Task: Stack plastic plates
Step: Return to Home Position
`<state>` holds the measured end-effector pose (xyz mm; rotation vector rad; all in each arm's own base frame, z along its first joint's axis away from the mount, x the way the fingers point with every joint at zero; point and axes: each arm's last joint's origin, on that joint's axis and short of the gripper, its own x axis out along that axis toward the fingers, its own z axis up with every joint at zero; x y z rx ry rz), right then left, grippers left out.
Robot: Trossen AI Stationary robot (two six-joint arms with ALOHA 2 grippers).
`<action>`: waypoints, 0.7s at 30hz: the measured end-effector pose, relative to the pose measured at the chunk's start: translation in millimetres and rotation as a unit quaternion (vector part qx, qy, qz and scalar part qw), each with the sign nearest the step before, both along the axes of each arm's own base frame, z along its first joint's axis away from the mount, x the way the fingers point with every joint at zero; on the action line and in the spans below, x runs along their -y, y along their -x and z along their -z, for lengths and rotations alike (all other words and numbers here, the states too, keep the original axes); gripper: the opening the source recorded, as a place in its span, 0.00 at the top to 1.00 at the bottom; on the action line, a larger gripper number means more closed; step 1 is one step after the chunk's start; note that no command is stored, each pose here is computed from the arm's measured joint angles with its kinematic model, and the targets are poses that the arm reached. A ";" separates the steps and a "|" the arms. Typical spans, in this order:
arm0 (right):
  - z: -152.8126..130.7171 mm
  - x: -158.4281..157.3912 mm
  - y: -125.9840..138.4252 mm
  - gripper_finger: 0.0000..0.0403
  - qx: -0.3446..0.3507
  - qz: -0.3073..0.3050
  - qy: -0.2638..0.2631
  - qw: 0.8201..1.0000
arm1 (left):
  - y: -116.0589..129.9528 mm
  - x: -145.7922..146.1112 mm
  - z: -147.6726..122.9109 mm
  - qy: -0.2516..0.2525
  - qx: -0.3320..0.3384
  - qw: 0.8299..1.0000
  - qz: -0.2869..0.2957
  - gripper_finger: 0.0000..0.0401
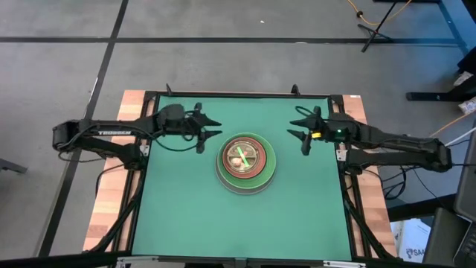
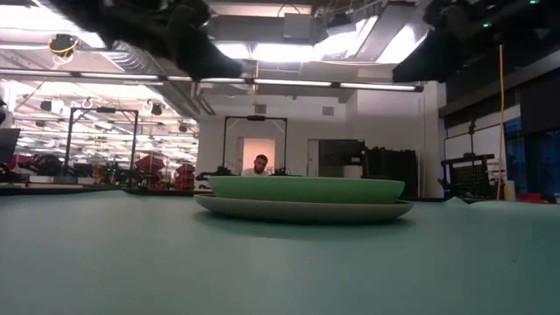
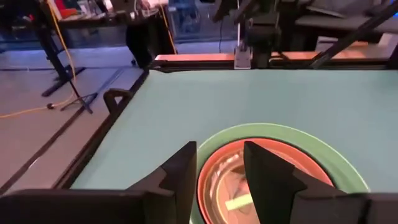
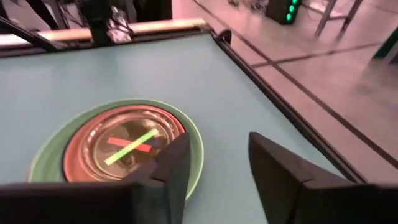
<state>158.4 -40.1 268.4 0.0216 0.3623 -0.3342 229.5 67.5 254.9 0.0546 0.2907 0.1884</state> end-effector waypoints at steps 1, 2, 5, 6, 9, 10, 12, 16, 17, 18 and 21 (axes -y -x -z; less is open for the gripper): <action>0.5 -1.3 4.2 0.65 0.008 -0.005 0.000 1.000 | 6.9 2.2 2.8 0.001 0.010 1.000 -0.001 0.69; 1.5 -2.5 8.7 0.68 0.019 -0.010 0.000 1.000 | 13.4 4.5 4.8 0.003 0.022 1.000 -0.002 0.69; 4.6 -5.5 20.9 0.80 0.057 -0.011 0.009 0.998 | 34.3 11.9 7.0 -0.006 0.066 0.998 -0.005 0.69; 6.4 -6.3 24.2 0.85 0.071 -0.011 0.012 0.997 | 41.0 14.6 8.7 -0.009 0.076 0.997 -0.004 0.69; 13.9 -8.0 31.6 0.96 0.107 -0.008 0.009 0.994 | 57.9 21.7 17.1 -0.004 0.091 0.996 -0.014 0.69; 17.4 -8.4 33.0 0.98 0.116 -0.009 0.009 0.993 | 63.4 24.4 20.0 -0.003 0.096 0.995 -0.017 0.69; 24.9 -9.3 34.6 0.98 0.128 -0.017 0.010 0.992 | 73.4 29.3 23.4 -0.001 0.113 0.993 -0.025 0.69; 39.2 -9.8 35.8 0.95 0.149 -0.021 0.014 0.988 | 88.8 37.8 32.1 0.005 0.139 0.990 -0.030 0.73; 43.0 -9.7 35.6 0.95 0.152 -0.021 0.014 0.988 | 92.0 39.6 35.1 0.007 0.143 0.989 -0.029 0.75; 46.4 -9.8 35.8 0.95 0.154 -0.021 0.014 0.988 | 94.8 41.4 38.4 0.007 0.146 0.989 -0.026 0.77; 54.5 -10.1 36.8 0.97 0.158 -0.020 0.008 0.987 | 101.7 45.3 49.1 0.008 0.151 0.988 -0.017 0.85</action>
